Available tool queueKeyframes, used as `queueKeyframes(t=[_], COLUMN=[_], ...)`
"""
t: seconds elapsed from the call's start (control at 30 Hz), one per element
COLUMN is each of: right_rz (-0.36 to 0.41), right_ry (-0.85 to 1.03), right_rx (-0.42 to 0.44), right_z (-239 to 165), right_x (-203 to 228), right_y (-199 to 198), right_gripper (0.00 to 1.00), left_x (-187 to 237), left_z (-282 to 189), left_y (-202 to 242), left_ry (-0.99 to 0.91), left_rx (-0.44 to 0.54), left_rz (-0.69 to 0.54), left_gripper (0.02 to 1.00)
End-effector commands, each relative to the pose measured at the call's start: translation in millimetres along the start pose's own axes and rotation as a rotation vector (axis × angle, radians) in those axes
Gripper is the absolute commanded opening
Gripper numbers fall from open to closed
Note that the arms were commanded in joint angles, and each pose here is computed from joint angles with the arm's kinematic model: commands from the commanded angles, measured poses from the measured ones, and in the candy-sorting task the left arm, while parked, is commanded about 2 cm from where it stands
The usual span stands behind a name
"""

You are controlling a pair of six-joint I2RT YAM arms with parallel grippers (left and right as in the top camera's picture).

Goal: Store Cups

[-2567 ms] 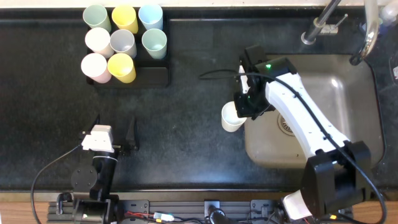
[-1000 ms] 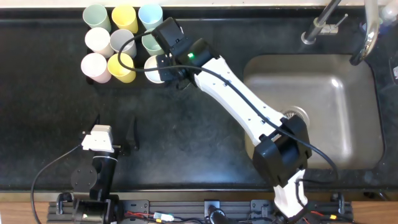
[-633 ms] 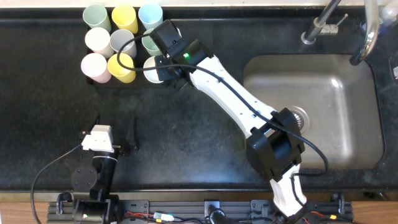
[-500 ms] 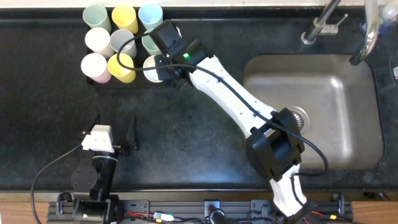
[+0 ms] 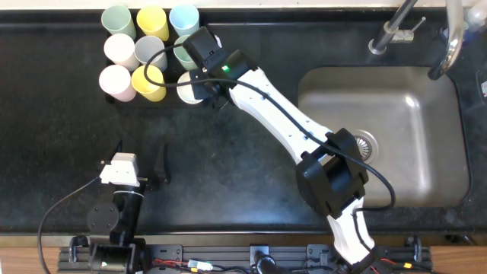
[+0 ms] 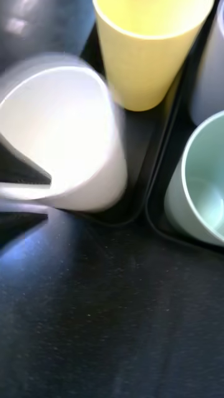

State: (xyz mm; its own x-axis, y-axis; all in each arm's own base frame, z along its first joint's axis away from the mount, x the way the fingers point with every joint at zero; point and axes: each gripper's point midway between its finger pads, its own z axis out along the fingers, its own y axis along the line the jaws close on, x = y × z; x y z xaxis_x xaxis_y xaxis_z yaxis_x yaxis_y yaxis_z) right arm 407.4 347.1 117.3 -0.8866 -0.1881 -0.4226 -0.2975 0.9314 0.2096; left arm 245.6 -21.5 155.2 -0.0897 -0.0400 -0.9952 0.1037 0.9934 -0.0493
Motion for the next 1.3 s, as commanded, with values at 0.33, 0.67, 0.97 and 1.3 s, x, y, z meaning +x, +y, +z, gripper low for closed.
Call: queueKeyframes(t=[0.33,0.67,0.97,1.3], right_rz=[-0.001,-0.101,-0.104,-0.067], right_ry=[-0.191,-0.51,-0.614,-0.953], right_rx=[-0.058,0.074,0.245,0.358], right_z=[-69.3,-275.4,-325.3,-330.1], right_x=[-49.4,-72.8,26.0,125.9], right_y=[3.3,-109.3,-187.5,-216.0], right_gripper=[0.553,0.779,0.998,0.998], left_x=[-0.6,-0.6,-0.6,-0.6], left_z=[-0.4,-0.4,-0.4,-0.4], left_y=[-3.1,-3.1,-3.1,-3.1], left_ry=[-0.004,-0.004,-0.004,-0.004], left_rx=[0.014,0.014,0.014,0.014], left_rz=[0.019,0.019,0.019,0.019], left_gripper=[1.0,1.0,1.0,1.0])
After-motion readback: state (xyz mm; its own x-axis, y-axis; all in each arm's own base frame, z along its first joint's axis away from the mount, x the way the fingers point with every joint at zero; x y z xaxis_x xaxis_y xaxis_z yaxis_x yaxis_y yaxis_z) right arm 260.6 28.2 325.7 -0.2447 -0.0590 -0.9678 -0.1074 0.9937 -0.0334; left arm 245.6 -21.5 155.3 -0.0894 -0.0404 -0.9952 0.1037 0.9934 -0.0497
